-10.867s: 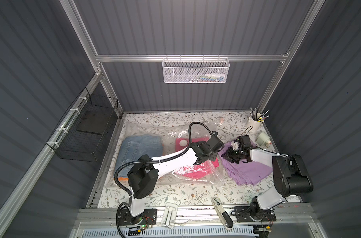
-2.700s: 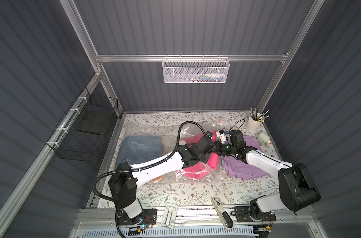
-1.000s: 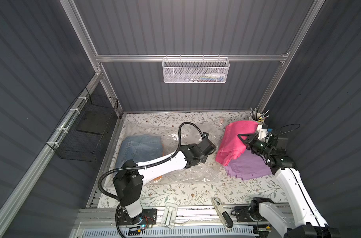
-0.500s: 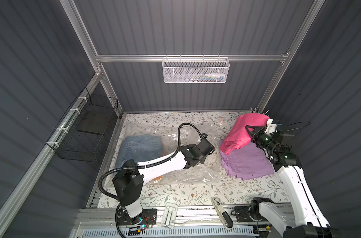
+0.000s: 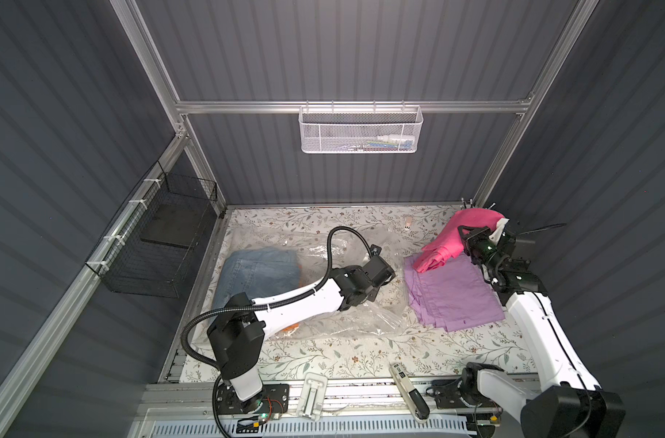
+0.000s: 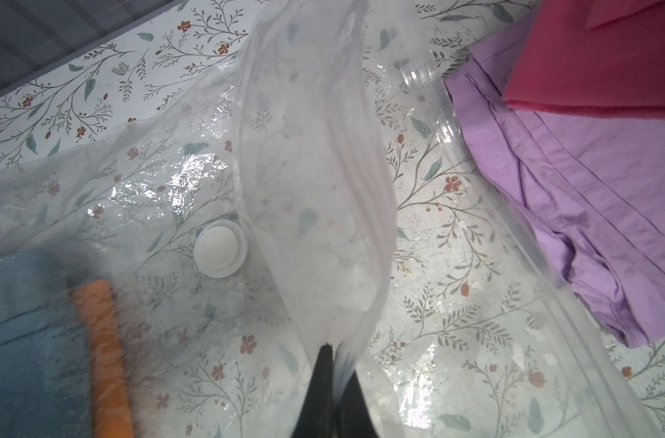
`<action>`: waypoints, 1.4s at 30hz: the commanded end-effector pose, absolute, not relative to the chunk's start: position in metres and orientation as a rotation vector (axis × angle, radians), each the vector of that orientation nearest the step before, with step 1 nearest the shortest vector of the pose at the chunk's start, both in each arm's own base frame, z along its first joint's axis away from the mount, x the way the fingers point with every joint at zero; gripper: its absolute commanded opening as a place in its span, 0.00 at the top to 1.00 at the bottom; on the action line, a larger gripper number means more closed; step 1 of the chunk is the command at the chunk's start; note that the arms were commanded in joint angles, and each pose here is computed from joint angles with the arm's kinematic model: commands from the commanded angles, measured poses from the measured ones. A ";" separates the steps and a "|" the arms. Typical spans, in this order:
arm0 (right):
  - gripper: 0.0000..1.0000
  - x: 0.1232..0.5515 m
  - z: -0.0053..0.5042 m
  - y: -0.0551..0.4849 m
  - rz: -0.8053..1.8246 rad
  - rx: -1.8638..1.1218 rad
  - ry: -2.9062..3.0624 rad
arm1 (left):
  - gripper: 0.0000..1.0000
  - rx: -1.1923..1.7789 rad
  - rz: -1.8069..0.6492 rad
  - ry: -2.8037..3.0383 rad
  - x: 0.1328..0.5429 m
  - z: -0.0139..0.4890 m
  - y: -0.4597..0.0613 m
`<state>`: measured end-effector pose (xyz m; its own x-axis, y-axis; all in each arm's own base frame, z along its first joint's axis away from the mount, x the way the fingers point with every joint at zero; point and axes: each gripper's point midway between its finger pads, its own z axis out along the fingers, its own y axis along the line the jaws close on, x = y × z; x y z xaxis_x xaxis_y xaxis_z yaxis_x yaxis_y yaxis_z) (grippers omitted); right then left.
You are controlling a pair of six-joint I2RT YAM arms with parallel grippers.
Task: Take the trousers out of the vacuum bag
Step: Place the trousers at the center of the board.
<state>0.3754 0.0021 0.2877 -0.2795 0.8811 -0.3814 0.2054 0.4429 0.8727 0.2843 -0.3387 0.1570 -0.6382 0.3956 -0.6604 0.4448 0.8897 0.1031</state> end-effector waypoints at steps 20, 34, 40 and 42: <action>0.99 0.389 0.360 0.011 0.931 0.958 1.414 | 1.00 0.577 -0.073 2.344 0.286 0.158 -0.322; 0.99 0.383 0.307 0.012 0.912 1.078 1.440 | 1.00 0.573 -0.069 2.347 0.286 0.158 -0.317; 0.98 0.377 0.294 0.009 0.873 1.096 1.464 | 1.00 0.571 -0.075 2.353 0.286 0.156 -0.318; 0.98 0.374 0.289 0.007 0.858 1.103 1.473 | 1.00 0.574 -0.077 2.353 0.286 0.156 -0.318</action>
